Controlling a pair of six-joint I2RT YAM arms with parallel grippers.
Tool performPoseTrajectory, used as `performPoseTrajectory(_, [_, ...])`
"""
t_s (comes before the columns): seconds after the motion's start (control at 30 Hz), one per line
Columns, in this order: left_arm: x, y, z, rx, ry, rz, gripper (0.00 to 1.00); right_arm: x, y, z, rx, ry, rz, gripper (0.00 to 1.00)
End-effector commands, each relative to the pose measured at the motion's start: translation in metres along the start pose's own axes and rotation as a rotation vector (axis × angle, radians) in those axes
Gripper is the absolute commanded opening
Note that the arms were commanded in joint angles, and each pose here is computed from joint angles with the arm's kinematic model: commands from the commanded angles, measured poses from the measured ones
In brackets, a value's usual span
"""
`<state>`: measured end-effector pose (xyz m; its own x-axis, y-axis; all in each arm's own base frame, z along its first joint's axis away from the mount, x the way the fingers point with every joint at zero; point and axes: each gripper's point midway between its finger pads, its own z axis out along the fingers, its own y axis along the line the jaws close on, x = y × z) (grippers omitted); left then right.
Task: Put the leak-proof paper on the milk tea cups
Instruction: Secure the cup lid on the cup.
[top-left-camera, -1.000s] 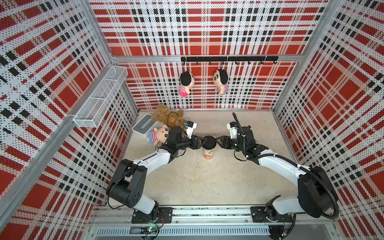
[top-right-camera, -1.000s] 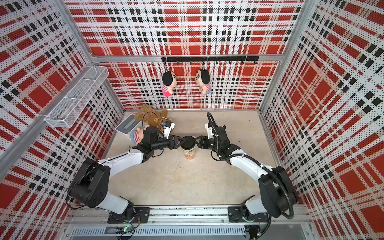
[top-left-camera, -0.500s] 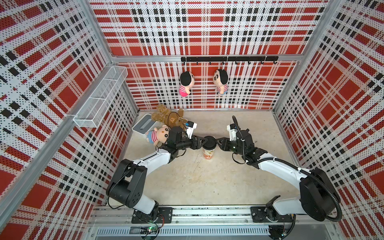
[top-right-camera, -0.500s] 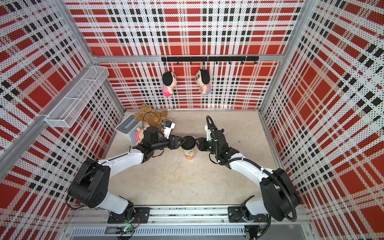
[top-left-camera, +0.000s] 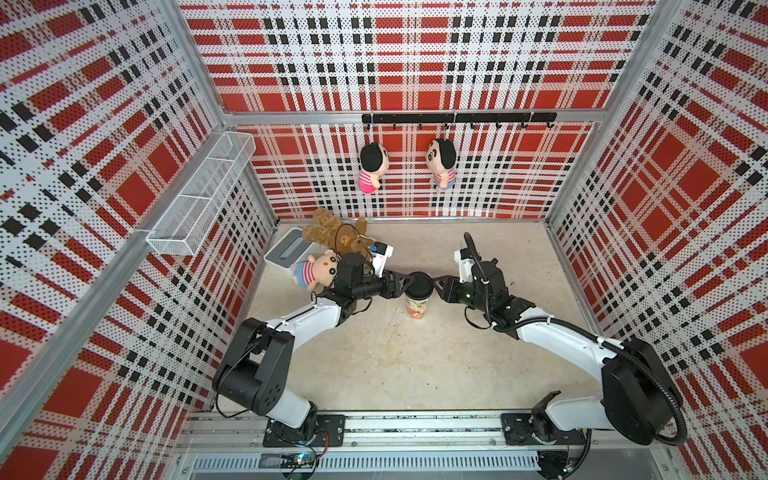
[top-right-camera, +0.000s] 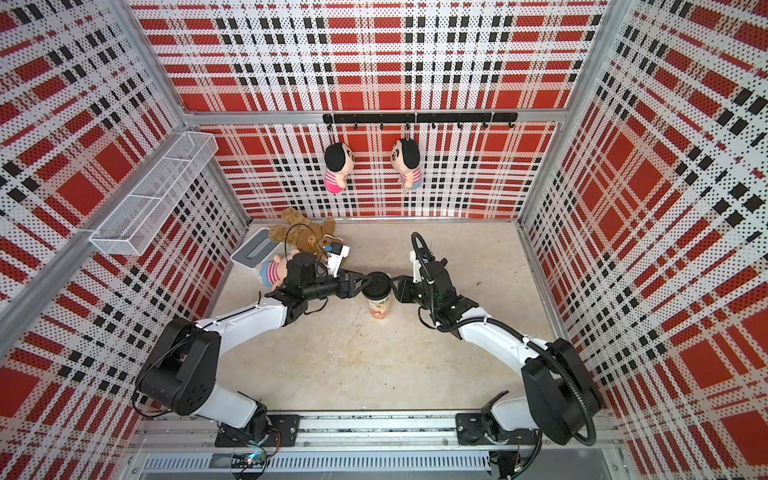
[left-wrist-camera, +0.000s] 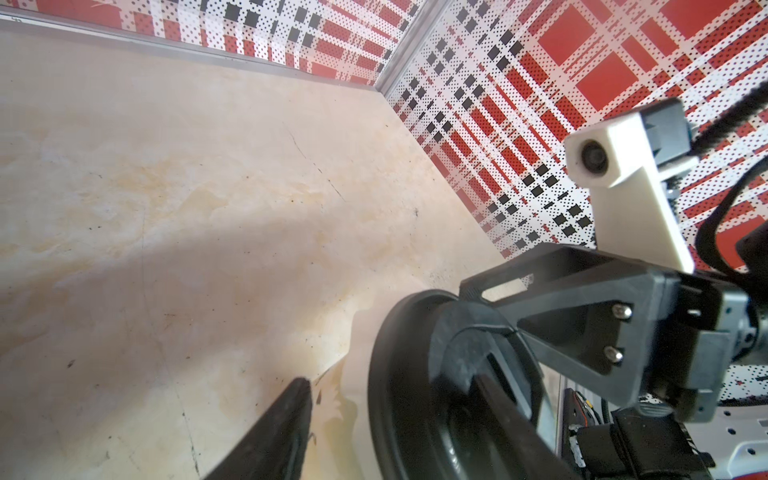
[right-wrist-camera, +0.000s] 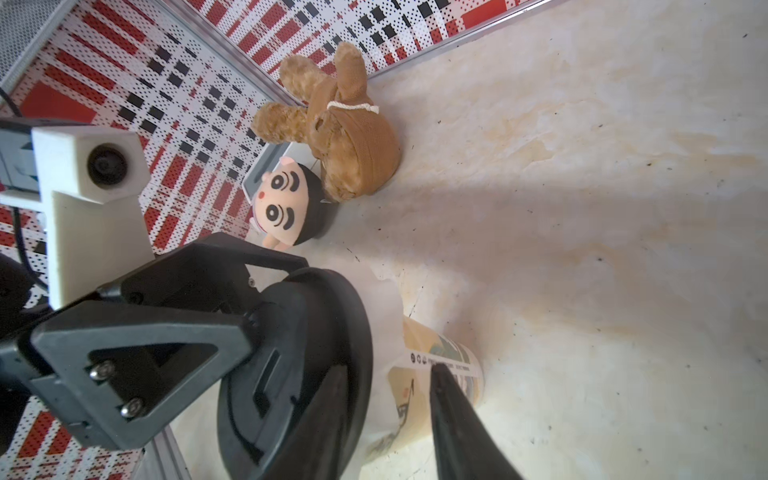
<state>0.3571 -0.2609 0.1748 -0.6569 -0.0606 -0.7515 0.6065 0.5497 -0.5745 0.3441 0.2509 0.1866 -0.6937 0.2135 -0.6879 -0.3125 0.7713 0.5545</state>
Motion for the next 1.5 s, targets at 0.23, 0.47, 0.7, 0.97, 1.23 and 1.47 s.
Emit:
performPoseTrajectory(0.23, [0.081,0.052,0.0,-0.187,0.219,-0.142,0.63,-0.015,0.035,-0.006,-0.139,-0.02,-0.048,0.59])
performPoseTrajectory(0.47, [0.067,0.034,0.002,-0.103,0.177,-0.137,0.63,0.011,0.01,0.02,-0.068,0.057,-0.011,0.51])
performPoseTrajectory(0.7, [0.001,-0.008,-0.004,0.099,-0.019,-0.187,0.67,0.05,-0.026,0.03,0.046,0.156,0.039,0.36])
performPoseTrajectory(0.97, [-0.05,-0.033,-0.041,0.196,-0.247,-0.186,0.71,0.068,-0.036,0.033,0.04,0.176,0.001,0.31])
performPoseTrajectory(1.23, [-0.01,-0.008,-0.033,0.148,-0.182,-0.256,0.61,0.069,-0.035,0.033,0.034,0.186,-0.045,0.31])
performPoseTrajectory(1.47, [-0.005,-0.011,-0.028,0.165,-0.16,-0.242,0.59,0.069,-0.033,0.033,0.02,0.183,-0.048,0.3])
